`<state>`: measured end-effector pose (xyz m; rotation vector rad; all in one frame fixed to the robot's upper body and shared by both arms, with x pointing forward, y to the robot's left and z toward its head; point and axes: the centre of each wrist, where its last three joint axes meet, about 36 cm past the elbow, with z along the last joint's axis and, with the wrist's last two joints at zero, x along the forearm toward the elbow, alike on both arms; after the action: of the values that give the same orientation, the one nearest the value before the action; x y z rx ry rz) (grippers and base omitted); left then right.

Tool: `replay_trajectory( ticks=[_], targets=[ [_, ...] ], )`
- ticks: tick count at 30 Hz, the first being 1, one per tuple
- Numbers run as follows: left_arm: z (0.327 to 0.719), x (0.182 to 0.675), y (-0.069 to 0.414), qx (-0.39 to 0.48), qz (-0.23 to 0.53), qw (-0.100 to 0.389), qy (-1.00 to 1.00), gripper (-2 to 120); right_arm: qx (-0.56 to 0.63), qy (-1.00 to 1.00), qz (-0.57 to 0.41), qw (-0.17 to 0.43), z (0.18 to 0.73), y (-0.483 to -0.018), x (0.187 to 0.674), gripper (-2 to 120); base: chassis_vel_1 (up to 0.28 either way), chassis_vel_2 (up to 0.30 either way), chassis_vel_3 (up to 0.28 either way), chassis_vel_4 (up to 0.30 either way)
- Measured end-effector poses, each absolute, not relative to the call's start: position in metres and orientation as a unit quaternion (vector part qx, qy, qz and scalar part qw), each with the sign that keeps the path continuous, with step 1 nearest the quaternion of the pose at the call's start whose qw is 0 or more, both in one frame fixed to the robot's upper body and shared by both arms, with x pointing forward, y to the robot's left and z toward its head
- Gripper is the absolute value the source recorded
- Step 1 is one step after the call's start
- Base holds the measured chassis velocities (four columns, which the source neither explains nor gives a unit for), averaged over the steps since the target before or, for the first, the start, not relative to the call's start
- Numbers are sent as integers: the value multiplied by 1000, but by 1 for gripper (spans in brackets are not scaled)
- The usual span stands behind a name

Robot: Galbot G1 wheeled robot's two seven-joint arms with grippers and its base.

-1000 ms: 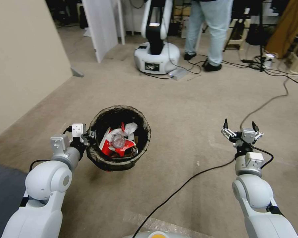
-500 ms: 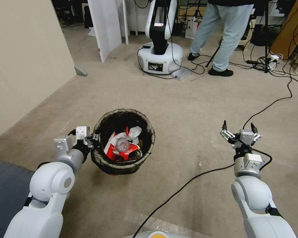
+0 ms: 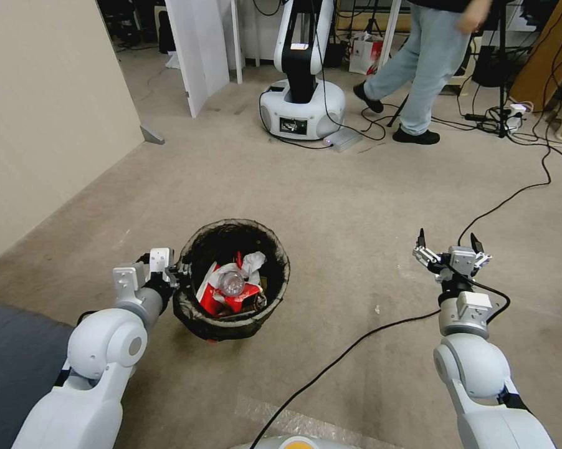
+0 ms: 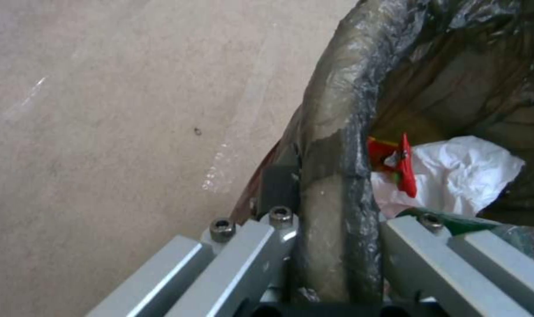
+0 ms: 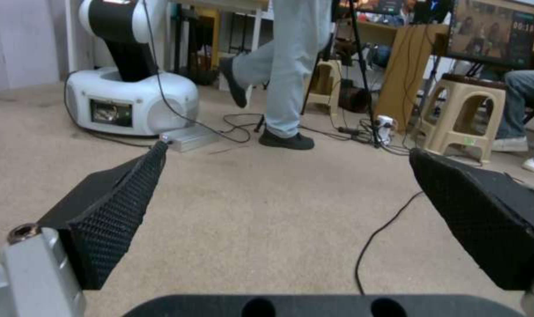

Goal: Pick up the trash bin, then pick up the garbage from the floor and place it into the trash bin.

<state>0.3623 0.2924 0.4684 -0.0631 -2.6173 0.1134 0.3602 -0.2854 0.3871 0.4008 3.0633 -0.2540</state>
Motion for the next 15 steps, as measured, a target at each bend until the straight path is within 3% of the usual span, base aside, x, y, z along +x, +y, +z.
replay_trajectory(
  ticks=[15],
  targets=[
    [449, 370, 297, -9, 42, 281, -959, 1, 129, 988, -82, 18, 384, -283, 360, 100, 0, 0, 0, 0]
  ],
)
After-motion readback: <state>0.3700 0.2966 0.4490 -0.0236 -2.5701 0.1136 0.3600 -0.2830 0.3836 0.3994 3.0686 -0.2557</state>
